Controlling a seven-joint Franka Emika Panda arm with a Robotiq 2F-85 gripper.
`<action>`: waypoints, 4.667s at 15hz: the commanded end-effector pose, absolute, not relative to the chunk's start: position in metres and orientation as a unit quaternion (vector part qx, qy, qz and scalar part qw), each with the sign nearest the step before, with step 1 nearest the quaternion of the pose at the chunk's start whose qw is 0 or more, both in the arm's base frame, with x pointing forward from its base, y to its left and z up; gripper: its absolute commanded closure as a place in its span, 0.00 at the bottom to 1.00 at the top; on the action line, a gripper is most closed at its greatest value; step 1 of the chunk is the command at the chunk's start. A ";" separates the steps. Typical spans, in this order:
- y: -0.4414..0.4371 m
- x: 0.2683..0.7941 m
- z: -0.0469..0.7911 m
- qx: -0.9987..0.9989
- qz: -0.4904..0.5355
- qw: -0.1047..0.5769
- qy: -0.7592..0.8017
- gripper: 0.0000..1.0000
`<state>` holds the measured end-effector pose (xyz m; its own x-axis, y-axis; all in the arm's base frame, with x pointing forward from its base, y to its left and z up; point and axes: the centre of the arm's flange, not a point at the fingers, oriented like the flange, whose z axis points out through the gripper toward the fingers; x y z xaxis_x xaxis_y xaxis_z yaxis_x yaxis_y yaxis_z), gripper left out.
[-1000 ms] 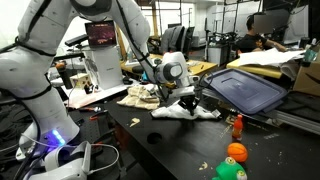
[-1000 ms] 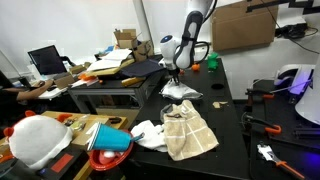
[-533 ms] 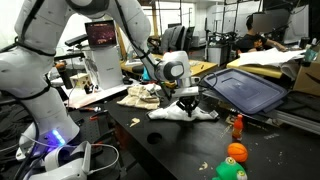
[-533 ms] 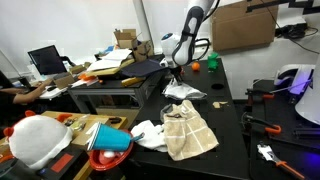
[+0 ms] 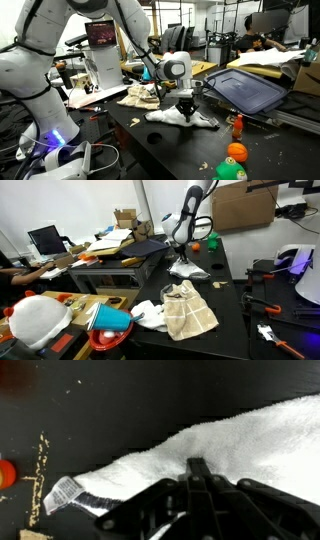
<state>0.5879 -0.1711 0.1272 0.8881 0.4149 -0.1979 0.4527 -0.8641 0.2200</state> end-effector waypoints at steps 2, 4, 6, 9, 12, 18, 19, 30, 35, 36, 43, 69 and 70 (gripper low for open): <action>-0.162 0.570 0.111 0.976 -0.094 0.141 0.140 1.00; -0.159 0.567 0.110 0.976 -0.105 0.150 0.115 1.00; -0.154 0.564 0.107 0.975 -0.117 0.156 0.108 1.00; -0.149 0.561 0.112 0.974 -0.127 0.153 0.105 1.00; -0.147 0.558 0.120 0.974 -0.122 0.151 0.114 1.00; -0.168 0.525 0.167 0.969 -0.106 0.169 0.146 0.66; -0.174 0.521 0.177 0.968 -0.103 0.175 0.146 0.60; -0.222 0.568 0.292 0.967 -0.073 0.178 0.167 0.00; -0.219 0.607 0.301 0.968 -0.085 0.152 0.181 0.00; -0.220 0.614 0.301 0.967 -0.092 0.145 0.187 0.00; -0.241 0.650 0.274 0.954 -0.151 0.094 0.239 0.00; -0.311 0.673 0.118 0.915 -0.165 -0.035 0.366 0.00; -0.311 0.676 0.113 0.913 -0.164 -0.039 0.370 0.00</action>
